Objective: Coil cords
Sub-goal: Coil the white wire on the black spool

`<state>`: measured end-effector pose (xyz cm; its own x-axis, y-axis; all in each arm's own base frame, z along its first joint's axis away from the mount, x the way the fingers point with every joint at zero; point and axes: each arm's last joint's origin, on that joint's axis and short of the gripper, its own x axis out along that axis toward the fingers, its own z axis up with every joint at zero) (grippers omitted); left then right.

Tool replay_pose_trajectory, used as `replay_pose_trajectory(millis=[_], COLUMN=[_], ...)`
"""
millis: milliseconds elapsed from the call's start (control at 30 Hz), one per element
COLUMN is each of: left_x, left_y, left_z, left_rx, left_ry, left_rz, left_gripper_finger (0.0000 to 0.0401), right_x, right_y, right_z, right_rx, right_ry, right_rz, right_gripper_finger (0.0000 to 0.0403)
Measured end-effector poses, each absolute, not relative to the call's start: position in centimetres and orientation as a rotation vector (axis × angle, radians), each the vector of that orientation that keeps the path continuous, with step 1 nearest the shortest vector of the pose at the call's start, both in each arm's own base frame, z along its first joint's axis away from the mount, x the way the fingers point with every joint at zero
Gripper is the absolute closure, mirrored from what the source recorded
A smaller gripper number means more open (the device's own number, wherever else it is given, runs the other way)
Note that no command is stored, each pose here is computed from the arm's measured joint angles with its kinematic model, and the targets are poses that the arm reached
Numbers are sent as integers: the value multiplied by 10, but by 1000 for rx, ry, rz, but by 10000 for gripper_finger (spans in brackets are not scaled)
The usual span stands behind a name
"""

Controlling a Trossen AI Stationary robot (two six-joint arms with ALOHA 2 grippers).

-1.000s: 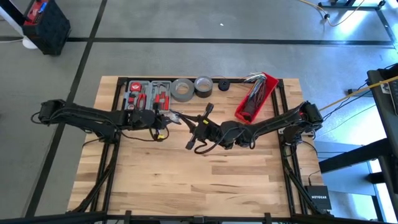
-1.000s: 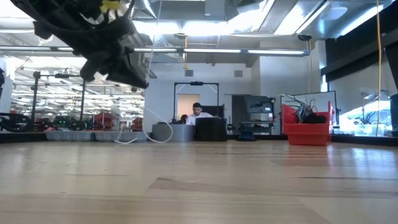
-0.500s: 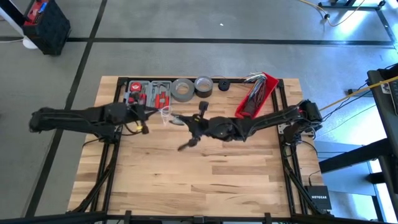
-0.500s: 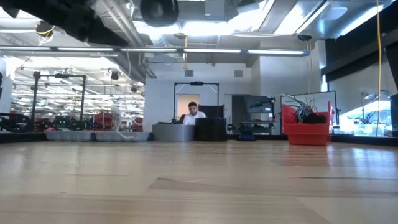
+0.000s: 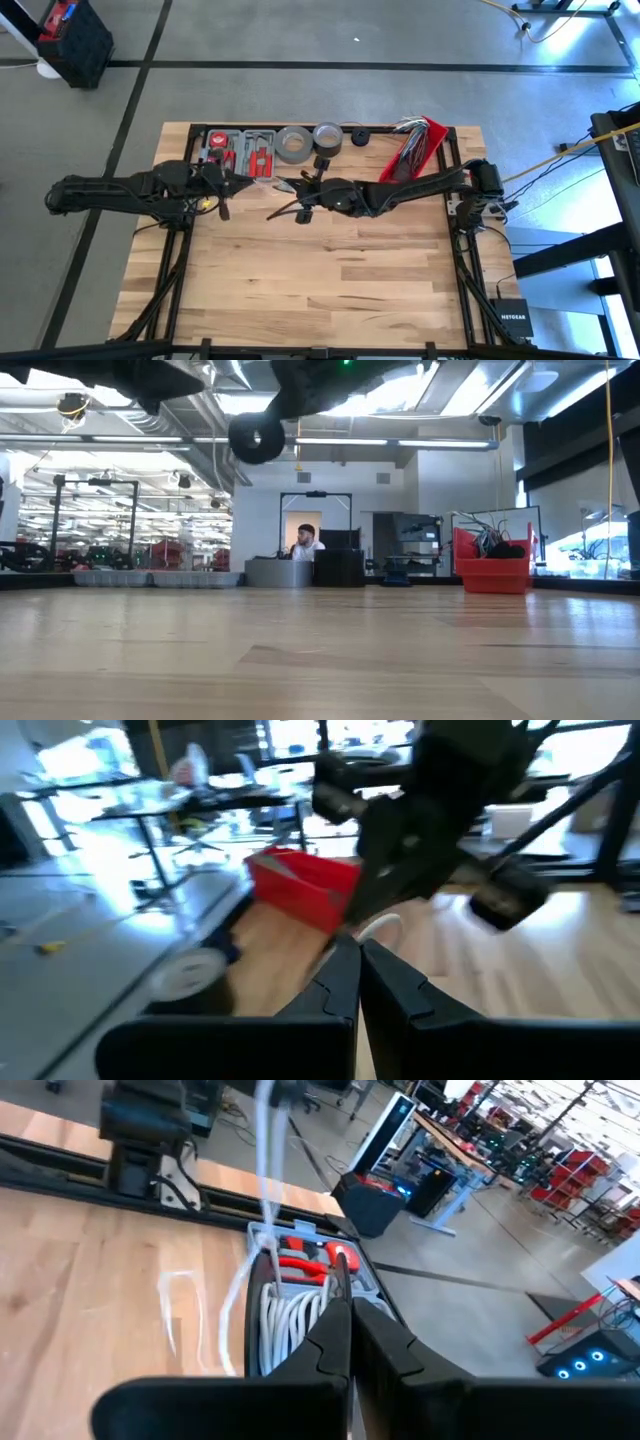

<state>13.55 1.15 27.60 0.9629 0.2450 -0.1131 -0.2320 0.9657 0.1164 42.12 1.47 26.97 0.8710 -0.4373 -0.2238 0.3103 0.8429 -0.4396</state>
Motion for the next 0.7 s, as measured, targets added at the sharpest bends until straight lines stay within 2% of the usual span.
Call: replay_pose_trajectory(millis=[700], left_x=[195], left_y=[-4], left_z=[253], left_rx=[78], left_ry=[175], left_rz=[123], left_gripper_finger=[401], right_x=[430], right_y=[-11], right_z=[263], right_rx=[-179], right_ry=[230], right_rz=[-456], right_gripper_finger=[397])
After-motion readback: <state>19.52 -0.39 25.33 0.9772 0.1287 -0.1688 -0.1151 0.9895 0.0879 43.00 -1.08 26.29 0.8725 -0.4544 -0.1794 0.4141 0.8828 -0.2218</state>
